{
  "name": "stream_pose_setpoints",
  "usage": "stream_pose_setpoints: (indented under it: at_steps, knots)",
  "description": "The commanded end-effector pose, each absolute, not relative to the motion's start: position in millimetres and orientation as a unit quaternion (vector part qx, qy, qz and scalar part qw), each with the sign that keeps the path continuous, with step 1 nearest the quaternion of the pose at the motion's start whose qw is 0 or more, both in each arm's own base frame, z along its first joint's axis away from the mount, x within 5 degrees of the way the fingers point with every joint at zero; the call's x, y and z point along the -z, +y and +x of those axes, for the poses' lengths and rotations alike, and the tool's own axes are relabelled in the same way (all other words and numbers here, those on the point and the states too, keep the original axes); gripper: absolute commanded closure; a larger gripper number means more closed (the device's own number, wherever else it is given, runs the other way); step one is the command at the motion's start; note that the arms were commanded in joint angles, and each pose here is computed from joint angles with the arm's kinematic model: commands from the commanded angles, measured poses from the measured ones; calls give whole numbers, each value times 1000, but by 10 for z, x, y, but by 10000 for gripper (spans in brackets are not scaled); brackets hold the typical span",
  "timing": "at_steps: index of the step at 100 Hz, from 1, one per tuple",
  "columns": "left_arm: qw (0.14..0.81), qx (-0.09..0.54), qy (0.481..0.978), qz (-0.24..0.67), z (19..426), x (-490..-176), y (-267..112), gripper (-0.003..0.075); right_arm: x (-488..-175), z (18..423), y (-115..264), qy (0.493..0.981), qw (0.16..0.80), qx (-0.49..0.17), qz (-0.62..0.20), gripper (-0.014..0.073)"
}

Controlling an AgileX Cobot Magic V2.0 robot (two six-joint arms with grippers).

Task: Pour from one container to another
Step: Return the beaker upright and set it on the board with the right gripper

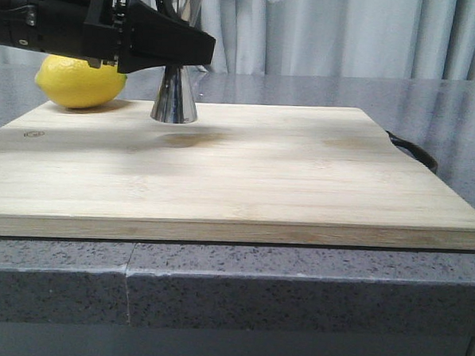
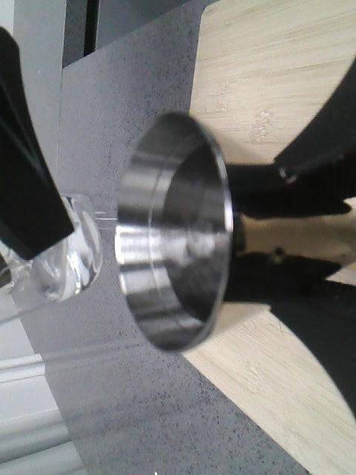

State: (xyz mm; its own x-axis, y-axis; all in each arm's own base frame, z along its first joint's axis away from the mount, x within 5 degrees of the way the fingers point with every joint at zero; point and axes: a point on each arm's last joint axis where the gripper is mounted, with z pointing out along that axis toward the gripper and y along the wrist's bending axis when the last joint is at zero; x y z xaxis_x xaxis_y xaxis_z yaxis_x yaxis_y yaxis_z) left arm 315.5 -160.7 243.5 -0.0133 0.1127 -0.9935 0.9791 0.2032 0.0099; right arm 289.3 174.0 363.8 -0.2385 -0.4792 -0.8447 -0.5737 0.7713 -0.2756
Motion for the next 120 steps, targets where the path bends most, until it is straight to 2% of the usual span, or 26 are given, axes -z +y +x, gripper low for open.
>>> stream_pose_setpoints:
  at_steps: [1, 20, 44, 73, 97, 120]
  knots:
    - [558, 459, 515, 462, 3090, -2754, -1641, 533, -3877, 2845, 1653, 761, 572, -75, -297, 309]
    - [558, 459, 515, 462, 3090, -2754, -1641, 533, -3585, 2754, 1498, 761, 589, -109, -248, 309]
    - [558, 459, 515, 462, 3090, -2754, -1641, 533, -3119, 2610, 1264, 735, 640, -120, -189, 309]
    - [558, 459, 515, 462, 3090, -2754, -1641, 533, -2728, 2495, 1099, 671, 719, -118, -134, 309]
    - [558, 459, 515, 462, 3090, -2754, -1641, 533, -2404, 2699, 1037, 685, 716, -93, -103, 309]
    - [558, 459, 515, 462, 3090, -2754, -1641, 533, -2214, 2787, 1097, 681, 716, -89, -122, 309]
